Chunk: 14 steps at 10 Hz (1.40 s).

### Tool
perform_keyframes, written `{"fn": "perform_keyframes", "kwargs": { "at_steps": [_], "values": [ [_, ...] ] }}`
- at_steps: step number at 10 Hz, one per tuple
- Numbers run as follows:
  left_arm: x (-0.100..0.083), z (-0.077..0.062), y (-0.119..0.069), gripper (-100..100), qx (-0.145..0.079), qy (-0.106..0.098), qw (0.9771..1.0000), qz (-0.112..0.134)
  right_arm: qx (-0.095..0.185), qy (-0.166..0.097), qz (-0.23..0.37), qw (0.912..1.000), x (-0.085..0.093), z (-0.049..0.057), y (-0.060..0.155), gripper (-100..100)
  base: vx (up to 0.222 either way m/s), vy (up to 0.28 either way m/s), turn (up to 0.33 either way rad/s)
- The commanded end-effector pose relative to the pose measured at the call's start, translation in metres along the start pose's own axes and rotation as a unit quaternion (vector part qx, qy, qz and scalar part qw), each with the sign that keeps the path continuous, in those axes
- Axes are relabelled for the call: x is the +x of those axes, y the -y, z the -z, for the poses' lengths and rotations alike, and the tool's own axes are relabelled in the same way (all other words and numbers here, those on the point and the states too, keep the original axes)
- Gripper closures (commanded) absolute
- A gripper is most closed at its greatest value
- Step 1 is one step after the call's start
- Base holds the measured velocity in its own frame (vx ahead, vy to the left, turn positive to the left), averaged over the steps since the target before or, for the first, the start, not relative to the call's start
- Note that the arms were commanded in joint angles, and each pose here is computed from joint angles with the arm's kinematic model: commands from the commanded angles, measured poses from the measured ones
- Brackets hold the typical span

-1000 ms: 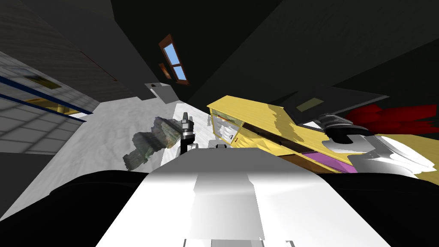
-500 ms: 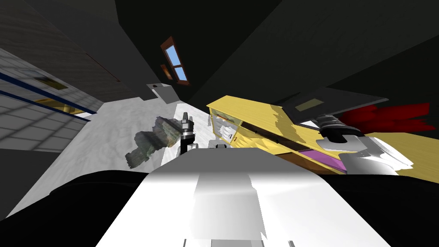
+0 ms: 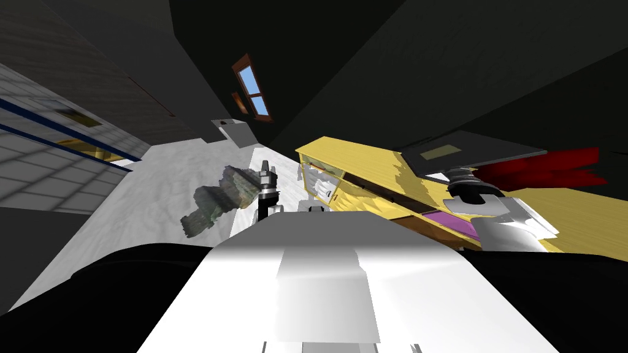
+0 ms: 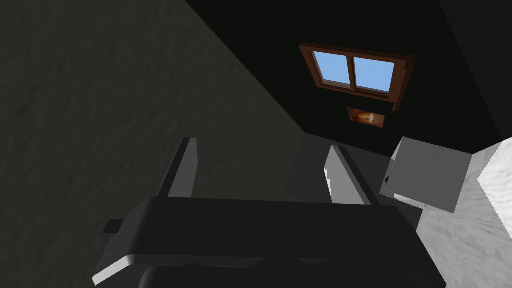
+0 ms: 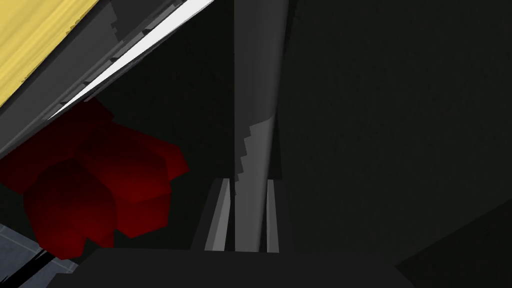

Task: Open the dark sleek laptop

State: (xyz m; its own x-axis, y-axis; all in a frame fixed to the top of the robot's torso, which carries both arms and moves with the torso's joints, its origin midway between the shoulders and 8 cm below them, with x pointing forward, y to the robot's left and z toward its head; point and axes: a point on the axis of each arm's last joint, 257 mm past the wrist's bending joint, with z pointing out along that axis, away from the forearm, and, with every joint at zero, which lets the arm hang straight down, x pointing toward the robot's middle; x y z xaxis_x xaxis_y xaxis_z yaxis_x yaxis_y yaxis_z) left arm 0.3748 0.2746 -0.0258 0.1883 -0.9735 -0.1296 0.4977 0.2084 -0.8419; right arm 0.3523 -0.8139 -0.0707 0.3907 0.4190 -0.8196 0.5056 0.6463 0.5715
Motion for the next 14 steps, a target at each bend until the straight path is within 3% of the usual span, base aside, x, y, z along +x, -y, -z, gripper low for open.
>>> {"fn": "perform_keyframes", "kwargs": {
  "at_steps": [1,4,5,6,14],
  "values": [
    [0.0,0.0,0.0,0,0.0,0.0,1.0,0.0,0.018,-0.013,-0.031,0.9993,0.026,0.006,0.02,100,-0.026,-0.021,-0.005],
    [0.0,0.0,0.0,0,0.0,0.0,1.0,0.0,0.026,-0.016,-0.072,0.9969,0.041,0.007,0.027,100,-0.018,-0.015,0.006],
    [0.0,0.0,0.0,0,0.0,0.0,1.0,0.0,0.013,-0.005,-0.058,0.9982,0.023,0.002,0.012,100,-0.022,-0.008,0.0],
    [0.0,0.0,0.0,0,0.0,0.0,1.0,0.0,0.015,0.001,-0.058,0.9982,0.005,-0.003,0.007,-100,-0.031,0.028,0.055],
    [0.0,0.0,0.0,0,0.0,0.0,1.0,0.0,0.025,0.019,-0.048,0.9983,-0.056,-0.015,-0.015,-100,-0.037,0.023,0.054]
  ]
}}
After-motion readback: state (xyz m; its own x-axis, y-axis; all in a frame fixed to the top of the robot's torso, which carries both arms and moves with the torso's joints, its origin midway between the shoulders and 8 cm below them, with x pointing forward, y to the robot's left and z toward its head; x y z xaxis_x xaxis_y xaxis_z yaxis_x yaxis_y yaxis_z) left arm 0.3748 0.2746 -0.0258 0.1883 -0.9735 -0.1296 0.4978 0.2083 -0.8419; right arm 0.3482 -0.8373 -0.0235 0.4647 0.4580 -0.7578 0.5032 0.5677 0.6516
